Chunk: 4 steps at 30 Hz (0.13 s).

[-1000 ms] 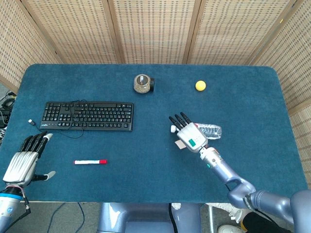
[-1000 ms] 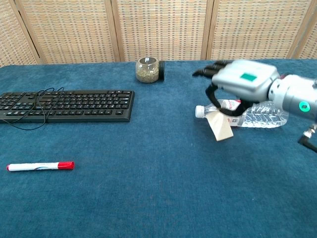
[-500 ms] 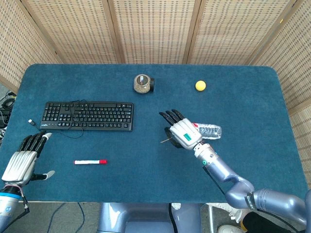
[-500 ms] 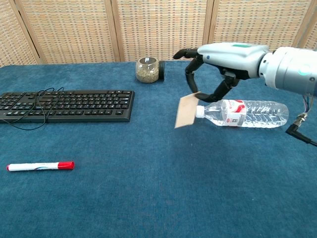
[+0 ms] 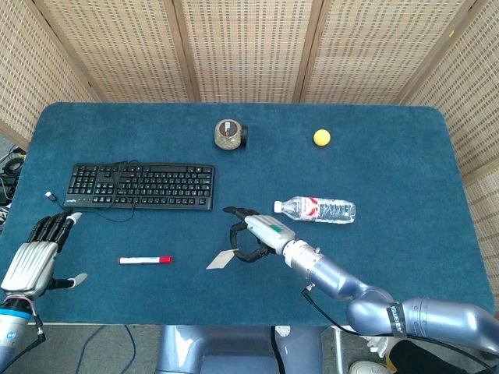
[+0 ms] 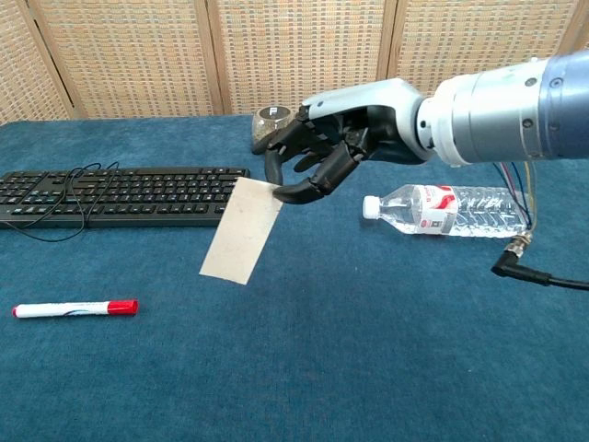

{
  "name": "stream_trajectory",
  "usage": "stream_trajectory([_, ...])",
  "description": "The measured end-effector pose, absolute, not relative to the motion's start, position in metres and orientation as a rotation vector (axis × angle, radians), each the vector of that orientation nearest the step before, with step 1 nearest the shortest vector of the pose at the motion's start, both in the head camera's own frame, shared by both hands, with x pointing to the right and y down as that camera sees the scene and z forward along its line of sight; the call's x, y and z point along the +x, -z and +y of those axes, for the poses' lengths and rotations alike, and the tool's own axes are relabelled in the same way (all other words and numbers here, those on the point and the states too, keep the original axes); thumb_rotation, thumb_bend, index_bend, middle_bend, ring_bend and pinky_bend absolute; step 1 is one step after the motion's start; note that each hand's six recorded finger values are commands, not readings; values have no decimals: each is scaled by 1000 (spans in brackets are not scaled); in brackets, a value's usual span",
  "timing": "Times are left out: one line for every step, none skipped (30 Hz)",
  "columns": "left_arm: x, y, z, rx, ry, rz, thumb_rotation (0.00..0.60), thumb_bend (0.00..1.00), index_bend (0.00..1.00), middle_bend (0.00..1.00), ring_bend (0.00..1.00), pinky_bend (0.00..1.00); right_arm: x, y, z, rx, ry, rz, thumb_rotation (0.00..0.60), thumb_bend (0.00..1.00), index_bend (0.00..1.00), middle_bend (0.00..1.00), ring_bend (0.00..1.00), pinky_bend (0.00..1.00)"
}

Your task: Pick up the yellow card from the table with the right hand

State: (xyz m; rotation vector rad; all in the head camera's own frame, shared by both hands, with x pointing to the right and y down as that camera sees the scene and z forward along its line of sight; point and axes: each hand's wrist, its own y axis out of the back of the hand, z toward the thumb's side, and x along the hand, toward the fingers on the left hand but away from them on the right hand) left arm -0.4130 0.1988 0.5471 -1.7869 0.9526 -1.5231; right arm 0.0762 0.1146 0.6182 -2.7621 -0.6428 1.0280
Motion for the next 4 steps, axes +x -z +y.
stream_trajectory([-413,-547,199,-1787,1522,953,600,0,0,0,0,0,72,-616,115,-2781,-1022,-638,600,503,767,16,0,0])
stream_trajectory([-413,-547,199,-1786,1522,955,600,0,0,0,0,0,66,-612,115,-2798,-1011,-629,600,503,763,16,0,0])
stream_trajectory([-413,-546,199,-1786,1522,956,600,0,0,0,0,0,63,-610,116,-2806,-1005,-622,600,504,759,16,0,0])
stream_trajectory([-413,-546,199,-1786,1522,957,600,0,0,0,0,0,61,-609,116,-2812,-1002,-618,600,504,750,16,0,0])
